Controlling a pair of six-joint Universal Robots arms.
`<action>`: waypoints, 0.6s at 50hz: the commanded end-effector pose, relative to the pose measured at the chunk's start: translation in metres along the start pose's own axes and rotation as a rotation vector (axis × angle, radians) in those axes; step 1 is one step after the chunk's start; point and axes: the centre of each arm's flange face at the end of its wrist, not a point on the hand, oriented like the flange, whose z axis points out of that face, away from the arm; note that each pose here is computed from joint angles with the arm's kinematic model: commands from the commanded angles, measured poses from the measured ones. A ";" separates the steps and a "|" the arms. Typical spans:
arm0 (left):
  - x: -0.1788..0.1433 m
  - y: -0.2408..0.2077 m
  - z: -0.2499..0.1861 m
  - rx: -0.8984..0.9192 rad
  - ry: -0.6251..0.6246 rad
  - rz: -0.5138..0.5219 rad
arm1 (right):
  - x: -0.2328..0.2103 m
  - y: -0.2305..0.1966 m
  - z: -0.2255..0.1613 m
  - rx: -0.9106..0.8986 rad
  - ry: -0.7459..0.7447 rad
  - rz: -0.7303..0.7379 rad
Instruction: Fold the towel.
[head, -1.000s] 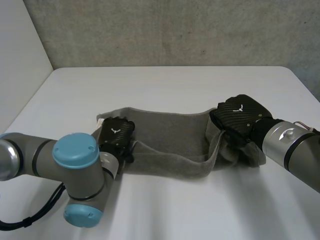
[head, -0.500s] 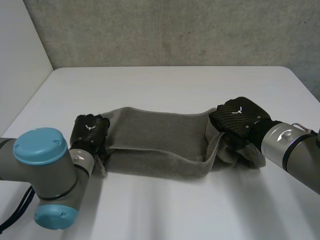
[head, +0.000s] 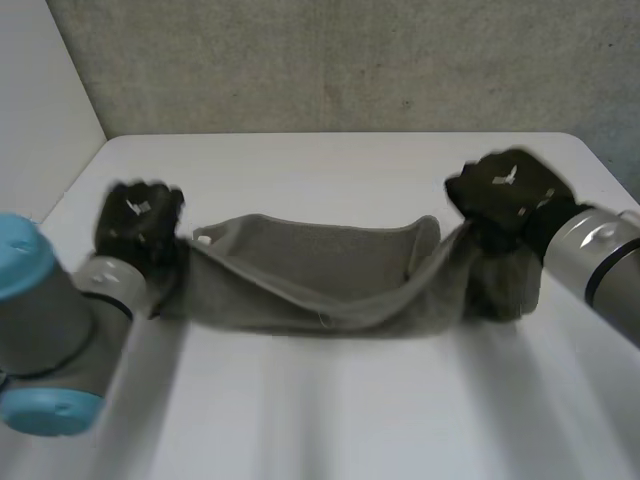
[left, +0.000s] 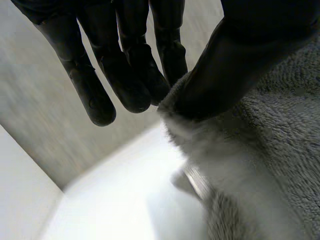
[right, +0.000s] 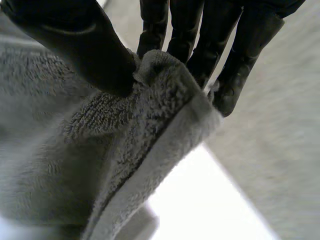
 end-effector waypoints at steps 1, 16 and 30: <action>-0.061 -0.086 -0.012 0.287 -0.101 0.023 | 0.033 -0.058 -0.033 0.184 0.164 -0.047; -0.101 -0.143 -0.004 0.488 -0.114 -0.014 | 0.069 -0.085 -0.030 0.152 0.171 -0.053; -0.093 -0.055 0.098 0.290 -0.042 -0.054 | 0.048 -0.059 0.073 0.092 0.104 -0.121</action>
